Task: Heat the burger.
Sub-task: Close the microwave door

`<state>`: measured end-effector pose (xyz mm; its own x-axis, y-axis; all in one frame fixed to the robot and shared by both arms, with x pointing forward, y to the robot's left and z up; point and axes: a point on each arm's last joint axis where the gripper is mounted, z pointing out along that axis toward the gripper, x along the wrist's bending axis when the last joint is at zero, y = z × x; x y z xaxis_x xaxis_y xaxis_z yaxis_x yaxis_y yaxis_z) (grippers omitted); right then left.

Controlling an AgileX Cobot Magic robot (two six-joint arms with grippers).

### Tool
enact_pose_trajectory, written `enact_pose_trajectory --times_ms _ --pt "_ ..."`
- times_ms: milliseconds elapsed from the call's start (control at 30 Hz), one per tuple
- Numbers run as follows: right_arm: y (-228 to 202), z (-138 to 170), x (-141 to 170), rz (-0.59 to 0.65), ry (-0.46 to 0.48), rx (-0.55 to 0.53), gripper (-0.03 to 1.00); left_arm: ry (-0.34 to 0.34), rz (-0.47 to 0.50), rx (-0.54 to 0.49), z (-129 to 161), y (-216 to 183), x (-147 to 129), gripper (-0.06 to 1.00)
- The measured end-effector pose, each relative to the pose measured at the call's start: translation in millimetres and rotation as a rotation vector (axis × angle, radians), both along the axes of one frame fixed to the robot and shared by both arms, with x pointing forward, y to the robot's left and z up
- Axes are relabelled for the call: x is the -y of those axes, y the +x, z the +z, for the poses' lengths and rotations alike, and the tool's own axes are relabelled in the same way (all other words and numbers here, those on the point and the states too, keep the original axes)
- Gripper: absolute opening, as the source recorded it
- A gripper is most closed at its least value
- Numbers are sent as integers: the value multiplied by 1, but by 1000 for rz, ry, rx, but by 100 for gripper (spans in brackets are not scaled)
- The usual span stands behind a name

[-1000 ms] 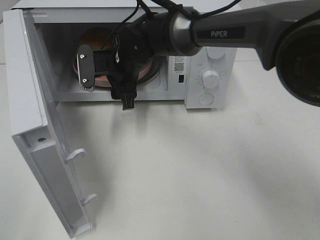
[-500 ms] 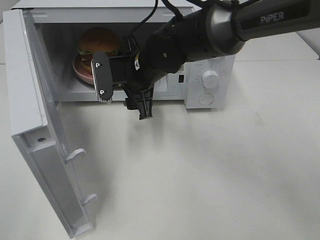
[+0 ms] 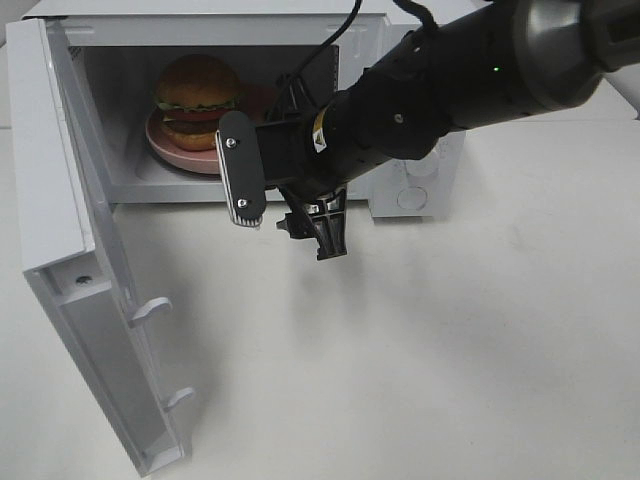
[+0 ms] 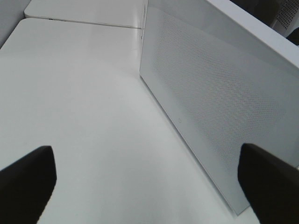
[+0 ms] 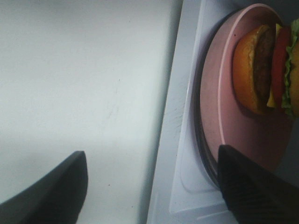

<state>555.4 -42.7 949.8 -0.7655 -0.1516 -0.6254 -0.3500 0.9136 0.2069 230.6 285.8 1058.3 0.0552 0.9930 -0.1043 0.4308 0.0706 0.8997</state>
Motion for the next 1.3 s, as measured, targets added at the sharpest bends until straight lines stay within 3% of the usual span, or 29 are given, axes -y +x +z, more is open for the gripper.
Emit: enact_pose_trajectory --times_ms 233,633,700,1033,1300 --pt "-15 14 13 -14 19 3 75 0 0 0 0 0 0 98" --pt "-46 39 38 -133 131 -31 75 0 0 0 0 0 0 98" --pt "-59 49 49 -176 178 -42 75 0 0 0 0 0 0 98" --pt "-92 55 78 -306 226 -121 75 0 0 0 0 0 0 98" --pt "-117 68 103 -513 280 -225 75 0 0 0 0 0 0 98"
